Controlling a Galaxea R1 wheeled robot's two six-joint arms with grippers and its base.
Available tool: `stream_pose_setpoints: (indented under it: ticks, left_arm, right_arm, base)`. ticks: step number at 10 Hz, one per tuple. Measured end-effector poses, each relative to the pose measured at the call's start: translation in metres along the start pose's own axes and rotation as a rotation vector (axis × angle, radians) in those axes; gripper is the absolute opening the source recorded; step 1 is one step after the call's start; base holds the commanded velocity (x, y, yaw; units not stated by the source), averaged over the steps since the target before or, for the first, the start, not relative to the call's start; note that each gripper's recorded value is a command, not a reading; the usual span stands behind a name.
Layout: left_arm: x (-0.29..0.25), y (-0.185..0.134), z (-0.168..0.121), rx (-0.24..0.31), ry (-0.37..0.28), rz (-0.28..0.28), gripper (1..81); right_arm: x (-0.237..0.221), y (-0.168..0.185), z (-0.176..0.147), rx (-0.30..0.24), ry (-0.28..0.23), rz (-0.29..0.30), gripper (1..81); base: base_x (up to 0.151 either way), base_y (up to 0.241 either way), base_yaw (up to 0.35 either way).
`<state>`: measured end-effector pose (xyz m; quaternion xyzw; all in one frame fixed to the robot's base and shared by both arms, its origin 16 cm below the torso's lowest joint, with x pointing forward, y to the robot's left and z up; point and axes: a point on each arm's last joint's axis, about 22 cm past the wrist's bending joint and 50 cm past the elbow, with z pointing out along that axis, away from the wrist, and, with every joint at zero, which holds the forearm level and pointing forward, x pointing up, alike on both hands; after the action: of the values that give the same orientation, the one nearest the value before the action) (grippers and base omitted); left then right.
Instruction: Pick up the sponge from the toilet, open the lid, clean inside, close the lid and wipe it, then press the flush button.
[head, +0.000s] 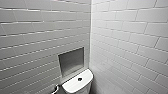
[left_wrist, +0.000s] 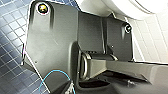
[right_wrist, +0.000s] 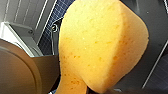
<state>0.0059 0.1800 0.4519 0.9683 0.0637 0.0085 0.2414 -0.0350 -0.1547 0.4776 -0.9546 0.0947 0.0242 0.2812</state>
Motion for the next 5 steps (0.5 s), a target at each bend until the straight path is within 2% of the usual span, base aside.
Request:
stream_pose_setpoints:
  ticks: [2, 5]
  left_arm:
    - [0.021, -0.004, -0.019, -0.033, 0.003, 0.003, 81.1]
    - [0.052, -0.002, -0.055, -0.096, -0.024, 0.002, 81.1]
  right_arm:
    - [0.006, 0.010, -0.028, 0.015, 0.002, 0.015, 1.0]
    - [-0.004, 0.023, -0.047, 0.005, -0.039, 0.055, 1.0]
  base:
    - [0.000, 0.000, 0.000]
    - [0.000, 0.000, 0.000]
